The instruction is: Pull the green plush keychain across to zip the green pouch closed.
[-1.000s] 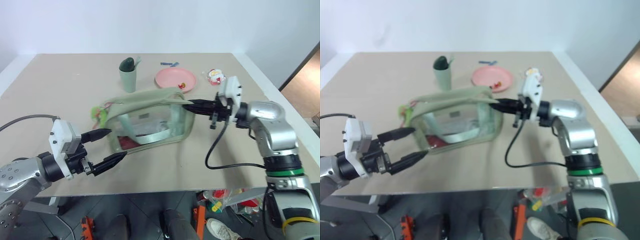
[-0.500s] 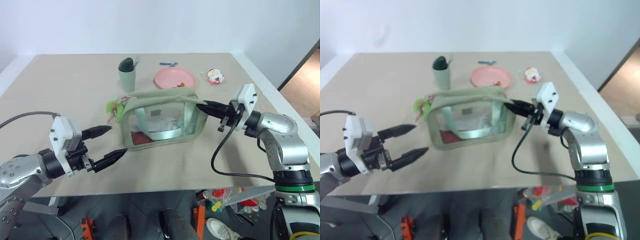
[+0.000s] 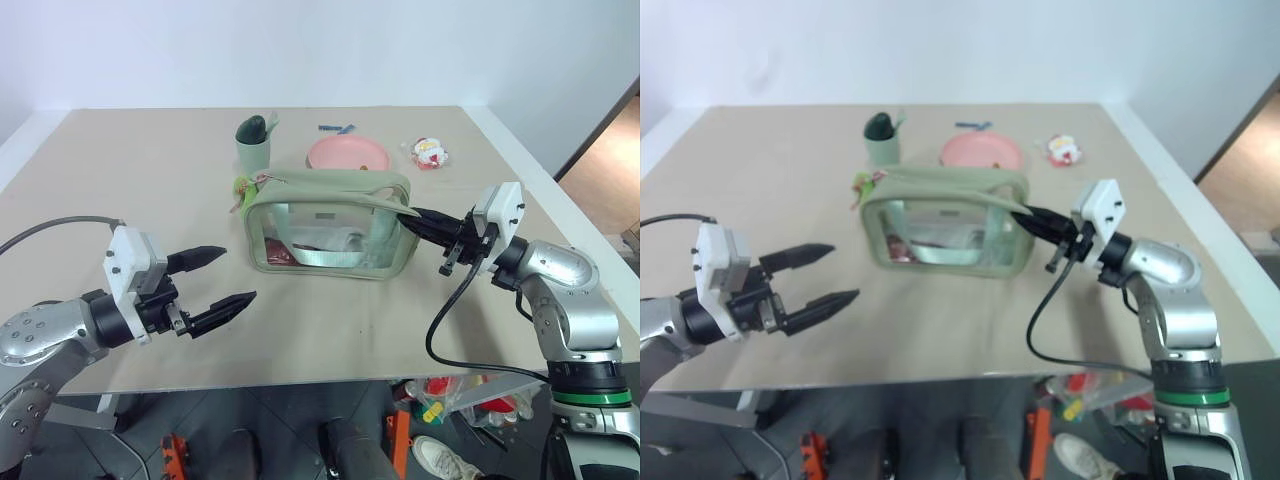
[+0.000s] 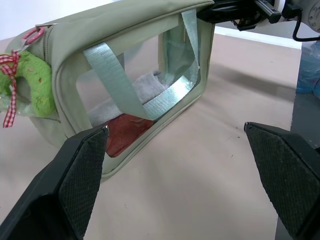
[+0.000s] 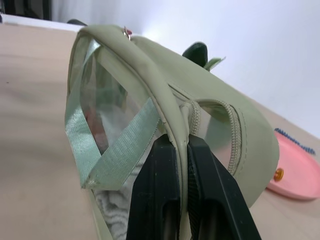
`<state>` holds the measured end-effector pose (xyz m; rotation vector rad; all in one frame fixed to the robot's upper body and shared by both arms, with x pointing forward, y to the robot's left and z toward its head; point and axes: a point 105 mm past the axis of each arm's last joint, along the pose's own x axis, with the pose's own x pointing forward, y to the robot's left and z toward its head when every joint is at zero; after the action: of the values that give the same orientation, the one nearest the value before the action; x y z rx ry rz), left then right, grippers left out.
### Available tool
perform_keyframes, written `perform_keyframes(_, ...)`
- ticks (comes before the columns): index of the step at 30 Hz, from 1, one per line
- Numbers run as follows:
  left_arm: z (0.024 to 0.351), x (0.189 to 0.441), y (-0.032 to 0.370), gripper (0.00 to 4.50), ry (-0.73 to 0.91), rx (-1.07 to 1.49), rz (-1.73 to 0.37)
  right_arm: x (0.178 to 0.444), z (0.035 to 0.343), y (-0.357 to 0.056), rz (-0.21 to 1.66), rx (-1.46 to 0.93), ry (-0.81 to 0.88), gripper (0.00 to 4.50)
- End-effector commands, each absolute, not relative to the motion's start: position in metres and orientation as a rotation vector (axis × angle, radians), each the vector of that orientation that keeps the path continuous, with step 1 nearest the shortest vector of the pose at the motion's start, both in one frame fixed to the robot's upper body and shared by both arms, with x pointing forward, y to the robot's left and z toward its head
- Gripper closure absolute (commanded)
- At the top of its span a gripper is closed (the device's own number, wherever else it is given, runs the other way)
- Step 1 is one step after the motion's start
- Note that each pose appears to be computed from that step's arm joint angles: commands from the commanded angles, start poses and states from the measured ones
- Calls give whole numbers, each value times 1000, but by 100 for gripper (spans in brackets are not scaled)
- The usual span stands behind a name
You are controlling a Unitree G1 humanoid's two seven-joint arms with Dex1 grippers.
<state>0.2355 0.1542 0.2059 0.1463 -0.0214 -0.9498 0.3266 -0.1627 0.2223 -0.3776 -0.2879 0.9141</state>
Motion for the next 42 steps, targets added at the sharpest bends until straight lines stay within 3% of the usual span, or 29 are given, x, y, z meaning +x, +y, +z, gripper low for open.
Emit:
perform_keyframes(1,210,235,155,0,-34,172,-952,320,266,-159,913,-375,-445,447)
perform_keyframes(15,205,236,153,0,-23,179,-960,310,251,-154,1002,-416,-412,447)
perform_keyframes(24,201,238,159,0,2,199,-956,302,271,-144,1039,-413,-491,447)
perform_keyframes(32,202,239,159,0,-7,197,-953,303,237,-148,1041,-397,-408,447)
perform_keyframes(36,207,240,159,0,-26,109,-936,304,220,-150,1042,-372,-374,447)
perform_keyframes(42,219,234,183,0,15,-192,-860,303,220,-144,1062,-349,-362,447)
